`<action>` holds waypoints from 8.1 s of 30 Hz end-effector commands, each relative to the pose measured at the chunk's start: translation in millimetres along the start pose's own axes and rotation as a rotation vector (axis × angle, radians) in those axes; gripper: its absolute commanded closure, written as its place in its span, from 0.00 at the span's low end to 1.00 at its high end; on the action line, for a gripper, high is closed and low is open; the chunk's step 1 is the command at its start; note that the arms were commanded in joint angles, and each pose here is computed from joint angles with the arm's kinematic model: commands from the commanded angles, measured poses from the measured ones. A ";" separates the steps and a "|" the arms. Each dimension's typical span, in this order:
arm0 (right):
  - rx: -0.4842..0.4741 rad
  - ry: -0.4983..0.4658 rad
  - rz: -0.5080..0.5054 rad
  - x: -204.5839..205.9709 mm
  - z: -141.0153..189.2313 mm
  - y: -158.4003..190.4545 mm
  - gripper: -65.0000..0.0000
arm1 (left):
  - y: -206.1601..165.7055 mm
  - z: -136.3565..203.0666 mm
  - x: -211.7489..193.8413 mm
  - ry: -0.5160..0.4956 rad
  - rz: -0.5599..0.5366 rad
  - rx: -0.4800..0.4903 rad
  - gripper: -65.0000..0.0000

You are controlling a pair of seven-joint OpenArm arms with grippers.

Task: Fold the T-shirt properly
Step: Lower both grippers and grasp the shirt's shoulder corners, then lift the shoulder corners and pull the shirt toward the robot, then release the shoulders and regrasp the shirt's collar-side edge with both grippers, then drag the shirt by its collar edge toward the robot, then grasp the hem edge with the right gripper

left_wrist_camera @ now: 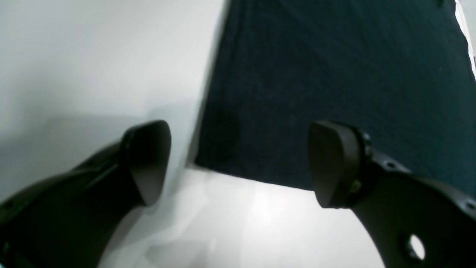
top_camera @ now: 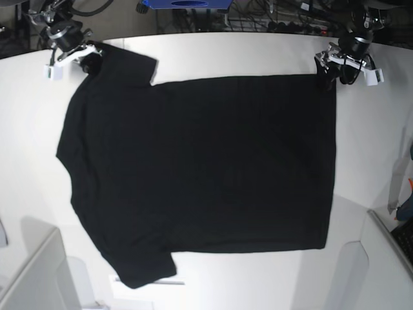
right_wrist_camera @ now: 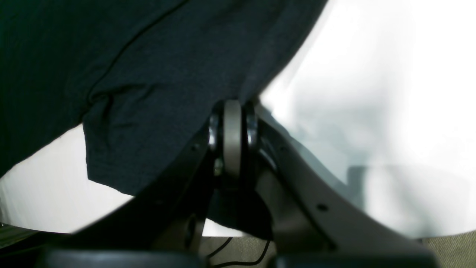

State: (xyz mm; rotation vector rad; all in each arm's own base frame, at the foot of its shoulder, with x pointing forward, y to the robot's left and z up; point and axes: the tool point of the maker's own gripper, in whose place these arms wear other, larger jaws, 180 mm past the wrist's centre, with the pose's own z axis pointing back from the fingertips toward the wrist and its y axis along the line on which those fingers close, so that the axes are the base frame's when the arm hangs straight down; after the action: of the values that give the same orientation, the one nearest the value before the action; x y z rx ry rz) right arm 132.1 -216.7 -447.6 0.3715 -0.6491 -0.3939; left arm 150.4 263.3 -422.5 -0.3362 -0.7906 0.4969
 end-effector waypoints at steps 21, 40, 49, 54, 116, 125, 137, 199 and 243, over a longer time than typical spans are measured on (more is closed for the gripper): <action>-0.047 0.056 0.034 -12.7 13.2 -8.7 1.00 | 17.7 -2.8 -24.8 0.173 -0.023 0.040 1.00; -0.054 -0.020 0.181 5.2 64.0 34.5 1.00 | 1.3 56.6 16.1 0.224 -0.194 0.067 1.00; -0.021 -0.054 0.263 60.1 37.0 48.6 1.00 | -21.5 56.4 52.5 0.154 -0.150 -0.011 1.00; -0.012 -0.083 0.250 98.5 20.7 61.6 1.00 | -18.0 53.2 64.5 0.118 -0.117 -0.004 1.00; 0.083 -0.117 0.105 220.5 -85.8 93.9 0.61 | -44.0 -85.3 135.8 0.098 0.255 -0.055 0.73; 0.035 -0.249 0.220 230.6 -36.4 99.8 0.48 | -23.0 -36.6 199.2 -0.142 0.342 -0.086 0.21; -0.097 -0.178 -0.015 120.9 -5.8 46.8 0.46 | 27.8 -14.5 98.1 -0.031 0.178 0.109 0.22; -0.149 -0.067 -0.257 14.0 22.3 -2.1 1.00 | 41.7 24.2 1.9 0.326 -0.058 0.183 1.00; -0.178 -0.305 -0.104 98.0 55.7 1.0 0.47 | 28.5 82.8 100.8 0.019 -0.177 0.242 0.00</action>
State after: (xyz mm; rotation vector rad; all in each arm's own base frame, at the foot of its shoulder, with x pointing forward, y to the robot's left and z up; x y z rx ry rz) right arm 158.1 -268.9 -371.4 0.1780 -0.8193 -0.6330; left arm 135.3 349.3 -330.3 -0.0483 -0.6948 0.4373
